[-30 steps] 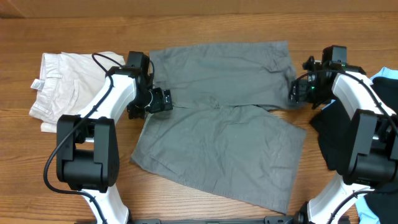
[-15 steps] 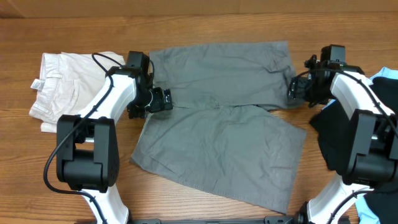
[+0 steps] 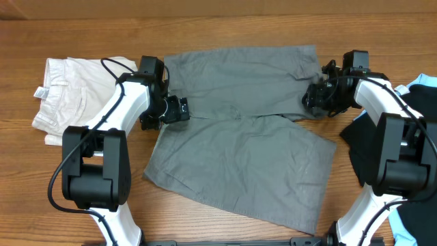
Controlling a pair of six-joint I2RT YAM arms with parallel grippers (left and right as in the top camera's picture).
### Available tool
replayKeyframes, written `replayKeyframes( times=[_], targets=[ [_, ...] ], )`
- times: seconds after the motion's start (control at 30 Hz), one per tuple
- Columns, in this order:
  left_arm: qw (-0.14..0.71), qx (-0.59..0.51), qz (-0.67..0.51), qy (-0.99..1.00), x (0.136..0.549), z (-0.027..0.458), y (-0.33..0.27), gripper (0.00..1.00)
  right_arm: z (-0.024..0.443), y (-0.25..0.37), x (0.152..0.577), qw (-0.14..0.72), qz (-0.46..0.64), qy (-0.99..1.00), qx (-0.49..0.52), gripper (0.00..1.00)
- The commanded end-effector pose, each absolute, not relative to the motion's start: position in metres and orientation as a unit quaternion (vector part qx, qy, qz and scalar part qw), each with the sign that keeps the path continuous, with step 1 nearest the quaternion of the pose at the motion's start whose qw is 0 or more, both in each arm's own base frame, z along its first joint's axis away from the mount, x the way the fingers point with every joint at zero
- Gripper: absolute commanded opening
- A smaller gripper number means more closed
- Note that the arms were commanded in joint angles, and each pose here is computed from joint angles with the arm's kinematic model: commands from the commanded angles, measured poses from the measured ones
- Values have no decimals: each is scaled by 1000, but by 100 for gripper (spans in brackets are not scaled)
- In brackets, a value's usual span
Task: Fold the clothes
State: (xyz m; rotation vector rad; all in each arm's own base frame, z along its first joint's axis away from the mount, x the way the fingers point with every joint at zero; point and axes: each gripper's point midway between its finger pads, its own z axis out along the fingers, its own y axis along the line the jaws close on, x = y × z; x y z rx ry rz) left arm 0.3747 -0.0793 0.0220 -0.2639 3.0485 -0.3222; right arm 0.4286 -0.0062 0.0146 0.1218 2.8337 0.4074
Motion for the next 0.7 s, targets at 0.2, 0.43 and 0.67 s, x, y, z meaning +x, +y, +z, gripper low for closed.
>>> replayKeyframes(
  times=[0.2,0.43,0.67],
  targets=[
    [24,-73,-108,991,373,21,-83,100,3,17,418,110,200,974,5,7],
    [25,-64,-108,992,373,21,-83,100,69,11,425,172,230,956,-63,4],
    [25,-64,-108,992,373,21,-83,100,125,-22,434,245,226,941,-58,4]
  ],
)
